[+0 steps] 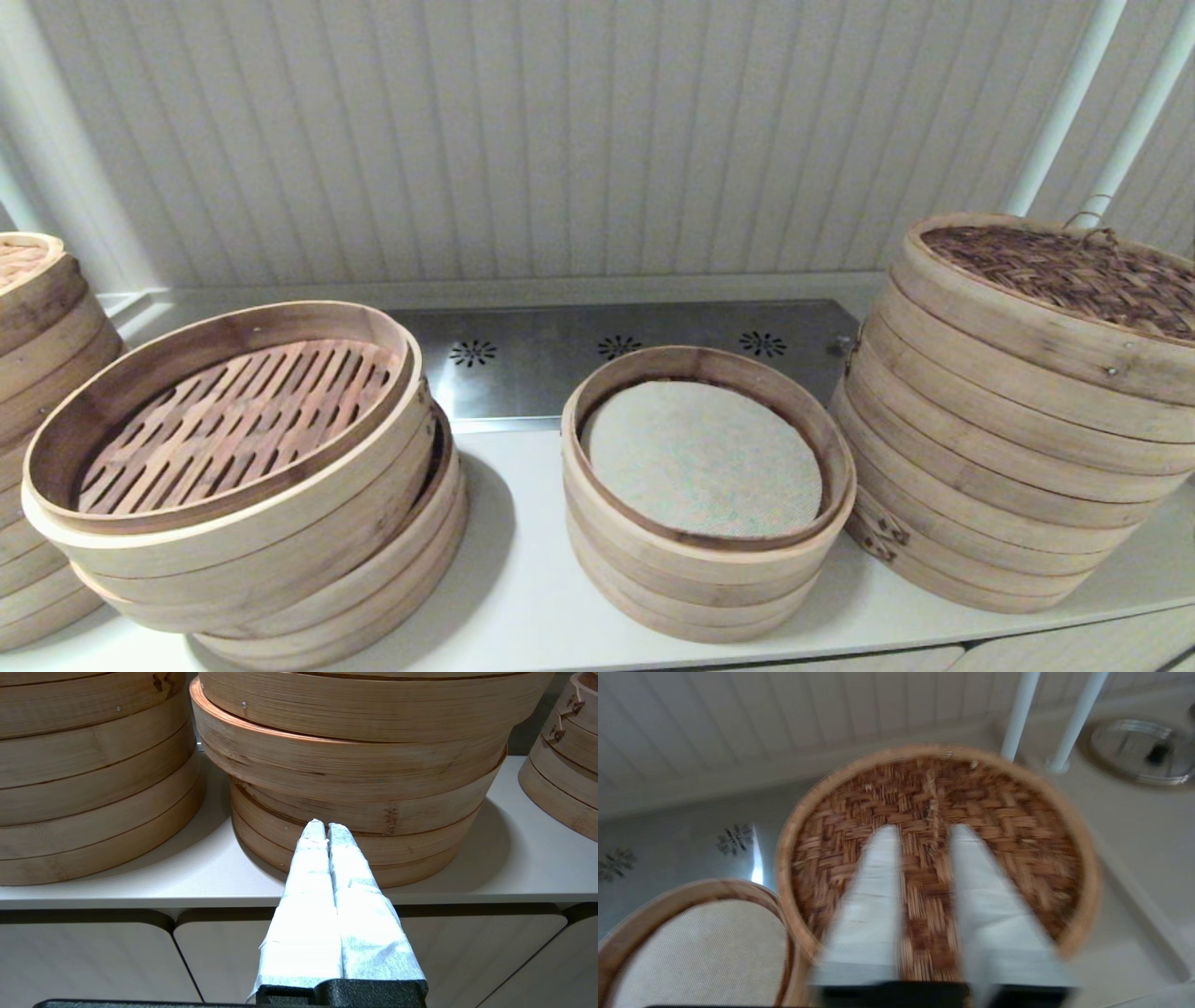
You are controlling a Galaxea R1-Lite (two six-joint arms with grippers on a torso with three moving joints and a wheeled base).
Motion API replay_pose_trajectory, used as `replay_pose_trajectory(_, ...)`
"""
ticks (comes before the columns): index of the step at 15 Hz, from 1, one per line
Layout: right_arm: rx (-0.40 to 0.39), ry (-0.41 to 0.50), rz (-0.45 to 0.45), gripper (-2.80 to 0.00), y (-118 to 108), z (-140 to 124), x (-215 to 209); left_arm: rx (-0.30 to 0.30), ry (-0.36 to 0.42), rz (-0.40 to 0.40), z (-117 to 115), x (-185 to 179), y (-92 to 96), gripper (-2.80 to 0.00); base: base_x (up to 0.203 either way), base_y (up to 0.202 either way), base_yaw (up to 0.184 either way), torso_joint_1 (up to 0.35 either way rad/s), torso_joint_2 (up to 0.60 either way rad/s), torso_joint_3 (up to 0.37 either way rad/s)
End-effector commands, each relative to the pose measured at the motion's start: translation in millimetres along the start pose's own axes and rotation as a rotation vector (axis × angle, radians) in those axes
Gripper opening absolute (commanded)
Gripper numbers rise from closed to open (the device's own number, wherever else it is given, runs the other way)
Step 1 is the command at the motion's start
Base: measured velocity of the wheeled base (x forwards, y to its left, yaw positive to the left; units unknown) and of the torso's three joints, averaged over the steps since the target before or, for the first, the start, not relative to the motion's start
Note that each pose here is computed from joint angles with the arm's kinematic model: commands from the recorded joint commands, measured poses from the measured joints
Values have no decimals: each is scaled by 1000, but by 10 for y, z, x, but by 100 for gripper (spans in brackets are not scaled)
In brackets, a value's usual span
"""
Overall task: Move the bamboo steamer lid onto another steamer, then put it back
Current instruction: Pick up the steamer
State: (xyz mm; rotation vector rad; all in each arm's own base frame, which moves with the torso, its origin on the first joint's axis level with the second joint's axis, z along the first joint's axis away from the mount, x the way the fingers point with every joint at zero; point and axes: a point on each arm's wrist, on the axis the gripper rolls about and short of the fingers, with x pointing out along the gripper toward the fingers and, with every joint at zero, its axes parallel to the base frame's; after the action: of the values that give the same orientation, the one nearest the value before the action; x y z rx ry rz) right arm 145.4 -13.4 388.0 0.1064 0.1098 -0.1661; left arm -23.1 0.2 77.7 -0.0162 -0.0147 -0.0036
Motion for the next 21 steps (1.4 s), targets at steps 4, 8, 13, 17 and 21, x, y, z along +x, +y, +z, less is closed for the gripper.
replay_pose_trajectory(4,-6,115,-14,0,25,-87,576,-1,-2,0,3,-1,0,-280,0,0,0,0,0,0)
replay_pose_trajectory(8,-2,94,-26,0,31,-84,729,-1,0,0,2,0,0,-280,0,0,0,0,0,0)
replay_pose_trajectory(13,-2,88,-87,0,6,-151,952,-1,-1,0,-1,0,0,-280,0,0,0,0,0,0)
replay_pose_trajectory(17,-2,54,-97,0,-21,-210,1133,-1,0,0,2,1,0,-280,0,0,0,0,0,0)
replay_pose_trajectory(21,-1,103,-95,0,-25,-345,1215,-1,-1,0,2,0,0,-280,0,0,0,0,0,0)
